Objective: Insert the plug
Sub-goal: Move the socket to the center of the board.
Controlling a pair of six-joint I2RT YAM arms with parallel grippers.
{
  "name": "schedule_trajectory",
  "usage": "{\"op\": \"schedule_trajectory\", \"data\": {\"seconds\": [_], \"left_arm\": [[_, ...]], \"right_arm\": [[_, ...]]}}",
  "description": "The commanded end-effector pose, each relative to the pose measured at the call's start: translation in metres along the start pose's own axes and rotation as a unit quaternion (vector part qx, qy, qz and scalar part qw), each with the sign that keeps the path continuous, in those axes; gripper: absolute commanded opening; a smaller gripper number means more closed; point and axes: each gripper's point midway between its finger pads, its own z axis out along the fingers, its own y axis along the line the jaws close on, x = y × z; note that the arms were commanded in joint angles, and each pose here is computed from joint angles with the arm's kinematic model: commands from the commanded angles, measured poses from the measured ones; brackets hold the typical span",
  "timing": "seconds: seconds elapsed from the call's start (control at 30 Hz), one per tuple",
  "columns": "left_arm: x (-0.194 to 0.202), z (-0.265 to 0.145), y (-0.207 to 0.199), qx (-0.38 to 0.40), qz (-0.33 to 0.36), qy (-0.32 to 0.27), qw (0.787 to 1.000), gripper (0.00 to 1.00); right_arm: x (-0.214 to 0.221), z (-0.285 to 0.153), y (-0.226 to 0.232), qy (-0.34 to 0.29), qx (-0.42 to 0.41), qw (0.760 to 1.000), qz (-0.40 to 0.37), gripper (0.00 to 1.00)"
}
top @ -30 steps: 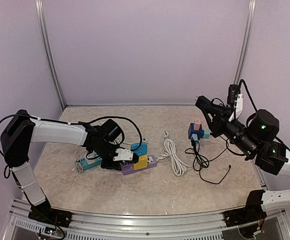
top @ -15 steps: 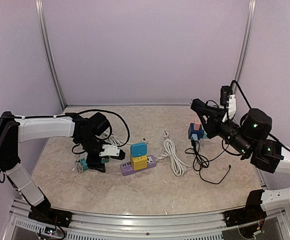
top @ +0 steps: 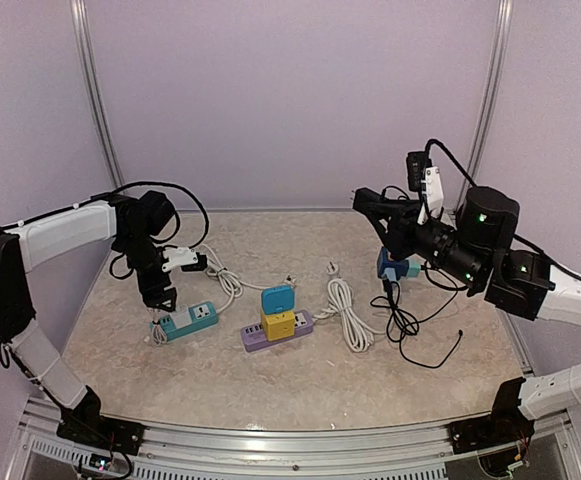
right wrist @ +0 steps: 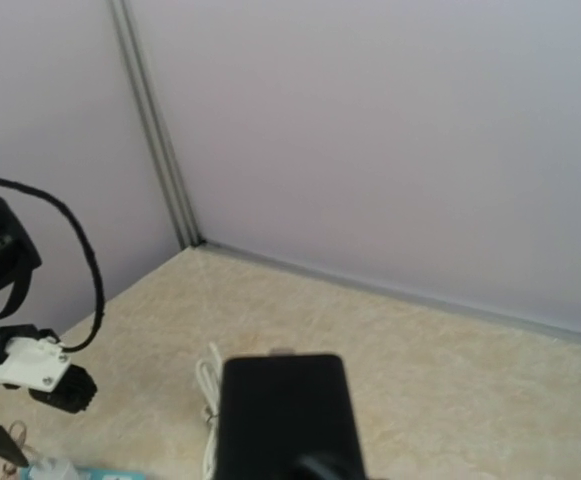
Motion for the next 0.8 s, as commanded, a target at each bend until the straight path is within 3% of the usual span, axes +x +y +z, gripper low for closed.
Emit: {"op": "schedule_trajectory", "data": {"seconds": [0.0,0.27,0.47,0.63,0.77], "left_arm": [[0.006,0.003,-0.010,0.009,-0.011,-0.012,1.000,0.85],[0.002,0.023,-0.014,0.023,-0.043,-0.029,0.998,0.74],[-0.006,0.036,-0.019,0.039,-0.040,-0.028,0.998,0.51],[0.000,0.046,-0.040,0.066,-0.017,-0.014,0.998,0.47],[0.001,0.046,-0.048,0.071,-0.007,-0.012,0.997,0.31]], "right_arm": [[0.000,0.010,0.010,0.019,-0.022,1.000,0.005,0.00],[0.008,0.022,0.012,0.026,-0.020,0.999,0.005,0.00],[0.011,0.026,0.013,0.034,-0.020,0.999,0.000,0.00],[0.010,0.023,0.012,0.034,-0.019,0.999,0.001,0.00],[0.009,0.021,0.011,0.031,-0.020,0.999,0.005,0.00]]}}
